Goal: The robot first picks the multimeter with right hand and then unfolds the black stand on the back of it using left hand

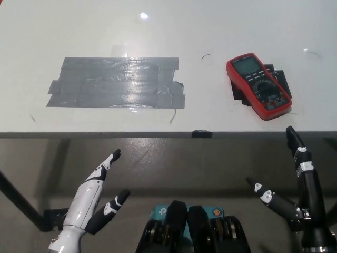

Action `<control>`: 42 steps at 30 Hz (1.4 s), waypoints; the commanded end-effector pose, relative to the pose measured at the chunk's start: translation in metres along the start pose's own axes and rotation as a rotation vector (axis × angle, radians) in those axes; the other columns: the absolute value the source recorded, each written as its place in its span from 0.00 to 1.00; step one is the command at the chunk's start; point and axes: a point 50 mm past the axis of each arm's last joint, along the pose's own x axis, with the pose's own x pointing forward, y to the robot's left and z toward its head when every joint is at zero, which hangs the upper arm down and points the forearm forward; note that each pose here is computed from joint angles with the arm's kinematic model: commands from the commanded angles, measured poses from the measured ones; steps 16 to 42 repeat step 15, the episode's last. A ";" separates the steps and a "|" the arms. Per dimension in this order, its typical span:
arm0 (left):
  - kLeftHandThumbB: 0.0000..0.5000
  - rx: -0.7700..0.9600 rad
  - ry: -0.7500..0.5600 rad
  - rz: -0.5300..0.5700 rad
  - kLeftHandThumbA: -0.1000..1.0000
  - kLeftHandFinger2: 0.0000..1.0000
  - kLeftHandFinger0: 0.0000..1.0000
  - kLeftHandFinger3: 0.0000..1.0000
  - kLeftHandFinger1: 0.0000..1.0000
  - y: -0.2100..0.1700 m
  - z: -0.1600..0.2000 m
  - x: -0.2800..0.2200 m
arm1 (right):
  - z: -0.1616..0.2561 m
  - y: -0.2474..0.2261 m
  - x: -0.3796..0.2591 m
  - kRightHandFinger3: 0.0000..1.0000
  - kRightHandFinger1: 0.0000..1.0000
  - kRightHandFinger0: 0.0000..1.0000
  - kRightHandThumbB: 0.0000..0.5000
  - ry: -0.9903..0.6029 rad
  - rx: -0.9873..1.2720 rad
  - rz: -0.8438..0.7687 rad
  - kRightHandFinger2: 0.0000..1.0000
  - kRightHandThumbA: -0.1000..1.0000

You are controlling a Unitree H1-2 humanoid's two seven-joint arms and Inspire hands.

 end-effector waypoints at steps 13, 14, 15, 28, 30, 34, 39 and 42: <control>0.56 0.028 -0.019 0.013 1.00 1.00 1.00 1.00 1.00 0.012 0.002 0.001 | 0.011 0.001 0.007 1.00 1.00 1.00 0.39 -0.079 0.043 0.019 1.00 0.79; 0.55 0.030 -0.021 0.011 1.00 1.00 1.00 1.00 1.00 0.011 0.002 -0.001 | 0.010 0.001 0.006 1.00 1.00 1.00 0.38 -0.079 0.045 0.017 1.00 0.78; 0.56 0.032 -0.018 0.008 1.00 1.00 1.00 1.00 1.00 0.010 0.002 -0.003 | 0.010 0.001 0.004 1.00 1.00 1.00 0.38 -0.077 0.050 0.017 1.00 0.78; 0.56 0.032 -0.018 0.008 1.00 1.00 1.00 1.00 1.00 0.010 0.002 -0.003 | 0.010 0.001 0.004 1.00 1.00 1.00 0.38 -0.077 0.050 0.017 1.00 0.78; 0.56 0.032 -0.018 0.008 1.00 1.00 1.00 1.00 1.00 0.010 0.002 -0.003 | 0.010 0.001 0.004 1.00 1.00 1.00 0.38 -0.077 0.050 0.017 1.00 0.78; 0.56 0.032 -0.018 0.008 1.00 1.00 1.00 1.00 1.00 0.010 0.002 -0.003 | 0.010 0.001 0.004 1.00 1.00 1.00 0.38 -0.077 0.050 0.017 1.00 0.78; 0.56 0.032 -0.018 0.008 1.00 1.00 1.00 1.00 1.00 0.010 0.002 -0.003 | 0.010 0.001 0.004 1.00 1.00 1.00 0.38 -0.077 0.050 0.017 1.00 0.78; 0.56 0.032 -0.018 0.008 1.00 1.00 1.00 1.00 1.00 0.010 0.002 -0.003 | 0.010 0.001 0.004 1.00 1.00 1.00 0.38 -0.077 0.050 0.017 1.00 0.78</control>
